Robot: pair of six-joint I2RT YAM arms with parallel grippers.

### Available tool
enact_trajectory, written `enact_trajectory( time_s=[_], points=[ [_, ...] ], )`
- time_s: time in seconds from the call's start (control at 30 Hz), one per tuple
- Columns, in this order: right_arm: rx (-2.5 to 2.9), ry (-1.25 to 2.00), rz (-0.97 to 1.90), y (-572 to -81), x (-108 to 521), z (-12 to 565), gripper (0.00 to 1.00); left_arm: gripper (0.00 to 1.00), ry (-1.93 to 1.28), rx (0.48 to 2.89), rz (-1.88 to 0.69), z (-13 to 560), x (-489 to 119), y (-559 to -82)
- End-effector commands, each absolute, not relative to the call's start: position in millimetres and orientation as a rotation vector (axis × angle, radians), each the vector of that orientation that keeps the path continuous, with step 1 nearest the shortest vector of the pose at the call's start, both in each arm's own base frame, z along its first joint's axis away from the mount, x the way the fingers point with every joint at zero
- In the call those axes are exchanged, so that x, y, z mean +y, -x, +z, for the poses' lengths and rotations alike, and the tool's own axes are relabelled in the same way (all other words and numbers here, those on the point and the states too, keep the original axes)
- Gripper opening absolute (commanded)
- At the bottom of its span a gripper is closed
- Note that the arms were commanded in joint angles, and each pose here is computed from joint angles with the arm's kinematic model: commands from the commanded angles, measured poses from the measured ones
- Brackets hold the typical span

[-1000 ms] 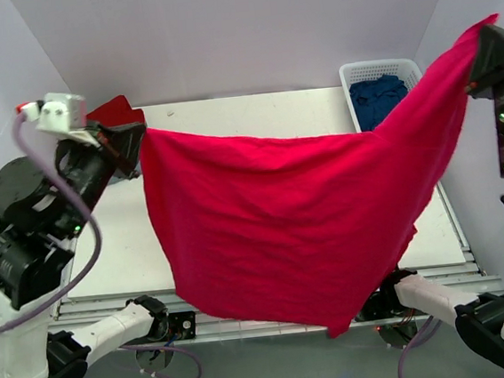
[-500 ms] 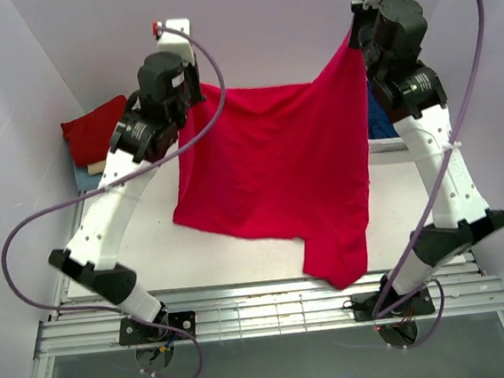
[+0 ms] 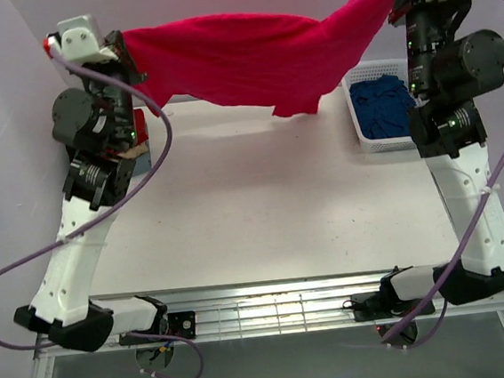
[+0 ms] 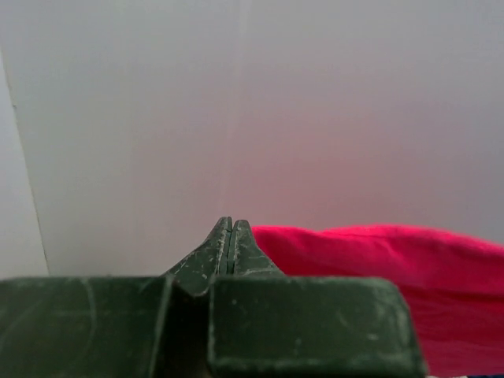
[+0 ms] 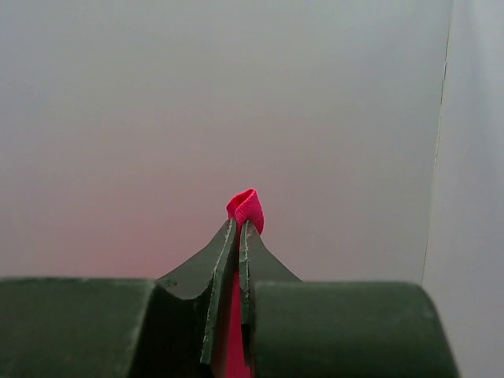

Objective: Fold and stack the t-shirts
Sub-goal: Flatten the tshirt out

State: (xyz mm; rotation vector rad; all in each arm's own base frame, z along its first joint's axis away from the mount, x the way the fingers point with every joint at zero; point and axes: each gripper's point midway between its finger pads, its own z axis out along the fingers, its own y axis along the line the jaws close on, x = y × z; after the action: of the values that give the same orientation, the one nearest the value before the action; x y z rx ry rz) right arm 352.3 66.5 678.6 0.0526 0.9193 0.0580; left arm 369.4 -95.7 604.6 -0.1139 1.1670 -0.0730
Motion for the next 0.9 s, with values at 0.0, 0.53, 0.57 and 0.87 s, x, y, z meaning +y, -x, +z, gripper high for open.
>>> enact_trajectory(
  time_s=[0.0, 0.53, 0.57, 0.87],
  points=[
    [0.960, 0.034, 0.046, -361, 79, 643, 0.08, 0.00, 0.165, 1.115, -0.065, 592, -80, -353],
    [1.911, 0.279, 0.215, -296, 135, 241, 0.08, 0.00, 0.277, 2.084, -0.143, 211, -97, -300],
    [1.960, 0.315, 0.210, -282, 139, 232, 0.08, 0.00, 0.271, 2.140, -0.126, 202, -95, -289],
    [2.159, 0.298, 0.243, -224, 131, 224, 0.08, 0.00, 0.318, 2.357, -0.060, 160, -82, -240]
  ],
)
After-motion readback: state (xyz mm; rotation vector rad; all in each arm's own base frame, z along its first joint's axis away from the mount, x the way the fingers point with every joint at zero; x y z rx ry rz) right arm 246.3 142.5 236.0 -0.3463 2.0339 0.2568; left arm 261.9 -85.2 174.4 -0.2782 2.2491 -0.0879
